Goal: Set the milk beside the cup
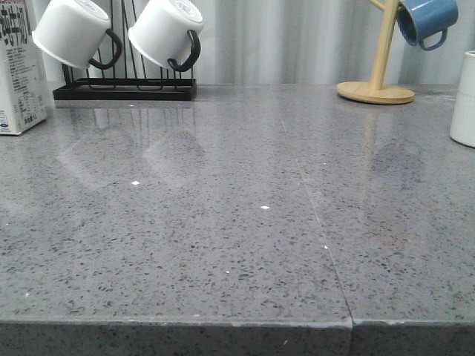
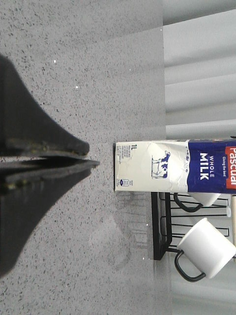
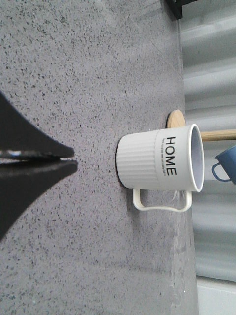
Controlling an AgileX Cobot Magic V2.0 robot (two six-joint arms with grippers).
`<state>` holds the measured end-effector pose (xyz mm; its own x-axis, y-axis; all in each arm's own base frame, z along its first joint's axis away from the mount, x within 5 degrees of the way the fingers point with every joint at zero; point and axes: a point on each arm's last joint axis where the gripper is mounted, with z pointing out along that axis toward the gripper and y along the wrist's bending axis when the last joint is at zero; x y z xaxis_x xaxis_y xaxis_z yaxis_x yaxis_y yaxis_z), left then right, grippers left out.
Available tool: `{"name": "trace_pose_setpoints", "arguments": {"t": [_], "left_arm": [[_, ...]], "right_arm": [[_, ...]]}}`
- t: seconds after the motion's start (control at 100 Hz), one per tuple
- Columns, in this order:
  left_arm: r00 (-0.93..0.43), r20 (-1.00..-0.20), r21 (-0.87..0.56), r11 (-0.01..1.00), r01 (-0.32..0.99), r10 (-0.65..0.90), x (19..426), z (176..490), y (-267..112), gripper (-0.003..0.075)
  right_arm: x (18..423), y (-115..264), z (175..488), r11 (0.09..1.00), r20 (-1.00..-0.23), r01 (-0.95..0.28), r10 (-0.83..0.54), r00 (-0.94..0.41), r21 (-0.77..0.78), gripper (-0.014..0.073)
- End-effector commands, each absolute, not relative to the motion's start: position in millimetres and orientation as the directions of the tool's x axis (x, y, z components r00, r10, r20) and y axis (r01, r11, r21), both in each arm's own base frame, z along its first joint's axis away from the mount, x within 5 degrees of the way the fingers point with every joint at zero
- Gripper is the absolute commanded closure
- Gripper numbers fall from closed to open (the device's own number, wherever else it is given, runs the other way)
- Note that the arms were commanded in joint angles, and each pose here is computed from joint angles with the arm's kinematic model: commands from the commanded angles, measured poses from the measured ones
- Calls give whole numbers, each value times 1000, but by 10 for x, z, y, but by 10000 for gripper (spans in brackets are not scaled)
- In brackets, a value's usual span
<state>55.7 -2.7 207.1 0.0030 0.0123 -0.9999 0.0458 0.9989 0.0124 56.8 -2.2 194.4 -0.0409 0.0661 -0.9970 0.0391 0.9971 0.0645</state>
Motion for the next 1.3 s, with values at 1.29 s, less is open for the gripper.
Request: {"name": "trace_pose_setpoints", "arguments": {"t": [1.29], "left_arm": [[48, -999, 8, 999, 40, 6, 559, 1954, -23, 741]], "right_arm": [[830, -36, 2935, 995, -932, 71, 94, -351, 74, 410]]}}
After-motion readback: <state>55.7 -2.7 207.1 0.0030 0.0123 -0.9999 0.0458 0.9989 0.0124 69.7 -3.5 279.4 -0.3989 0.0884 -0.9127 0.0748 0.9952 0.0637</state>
